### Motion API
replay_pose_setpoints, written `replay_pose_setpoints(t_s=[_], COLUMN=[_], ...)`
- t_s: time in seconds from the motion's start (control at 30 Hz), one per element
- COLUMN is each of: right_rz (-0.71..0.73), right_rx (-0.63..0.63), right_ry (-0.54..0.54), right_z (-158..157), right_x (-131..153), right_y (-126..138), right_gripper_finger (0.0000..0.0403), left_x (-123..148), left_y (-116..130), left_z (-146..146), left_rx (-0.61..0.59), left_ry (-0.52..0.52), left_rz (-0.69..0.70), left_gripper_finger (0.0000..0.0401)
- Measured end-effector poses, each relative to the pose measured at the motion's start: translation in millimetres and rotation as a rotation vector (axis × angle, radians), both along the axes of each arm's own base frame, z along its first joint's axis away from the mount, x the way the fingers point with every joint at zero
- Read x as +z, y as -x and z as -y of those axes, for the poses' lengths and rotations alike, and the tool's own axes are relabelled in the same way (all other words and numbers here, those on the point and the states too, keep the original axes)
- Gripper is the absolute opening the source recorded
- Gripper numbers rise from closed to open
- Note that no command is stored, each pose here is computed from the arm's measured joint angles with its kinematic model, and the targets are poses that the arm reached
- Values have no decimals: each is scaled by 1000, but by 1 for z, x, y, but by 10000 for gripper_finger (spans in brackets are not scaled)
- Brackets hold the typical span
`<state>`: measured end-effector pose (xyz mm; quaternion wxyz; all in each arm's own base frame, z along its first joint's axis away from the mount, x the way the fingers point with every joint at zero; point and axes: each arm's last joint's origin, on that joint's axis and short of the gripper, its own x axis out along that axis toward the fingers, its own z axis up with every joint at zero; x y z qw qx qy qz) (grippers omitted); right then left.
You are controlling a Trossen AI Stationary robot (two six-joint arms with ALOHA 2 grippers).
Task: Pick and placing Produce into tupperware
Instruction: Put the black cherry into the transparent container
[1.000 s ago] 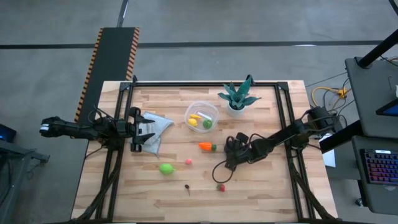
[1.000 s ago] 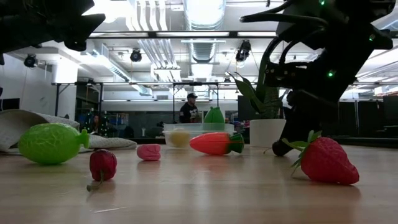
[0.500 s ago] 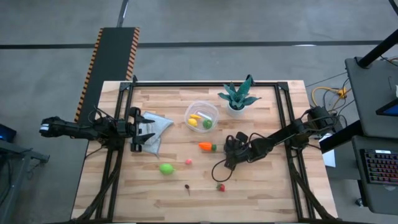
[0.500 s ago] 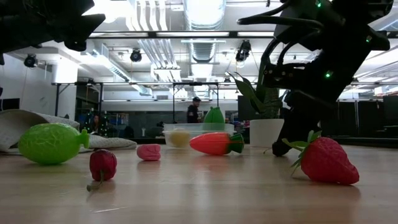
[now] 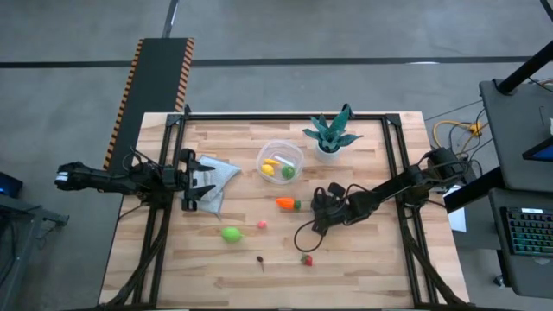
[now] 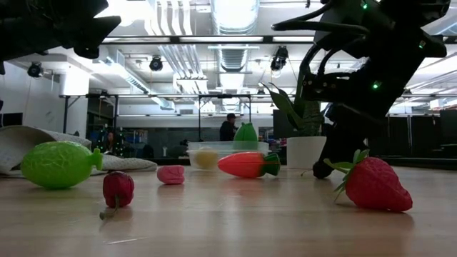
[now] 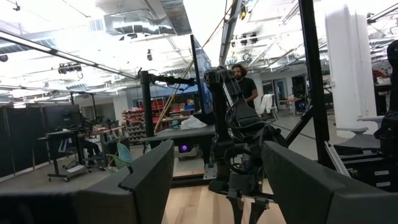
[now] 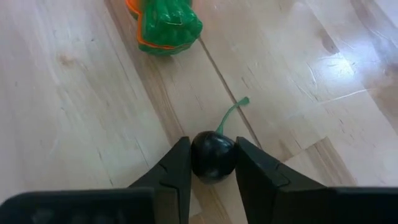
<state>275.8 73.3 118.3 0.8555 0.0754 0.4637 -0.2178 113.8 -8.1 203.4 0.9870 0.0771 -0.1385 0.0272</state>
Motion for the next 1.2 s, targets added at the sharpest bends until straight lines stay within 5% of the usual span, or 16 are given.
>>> replay_pose_setpoints(t_s=[0.37,0.8,1.2], right_rz=[147,274,190], right_rx=[146,270,257], right_ry=[99,209,148], right_z=[15,95,145], right_x=[66,140,110], right_y=[-35,-83,-119], right_gripper_finger=[87,87,87], left_x=[0,0,0], left_y=[0,0,0], left_z=[0,0,0], left_rx=[6,10,11], left_ry=[1,2,3], left_rz=[-1,-1,1], left_gripper_finger=[231,231,231])
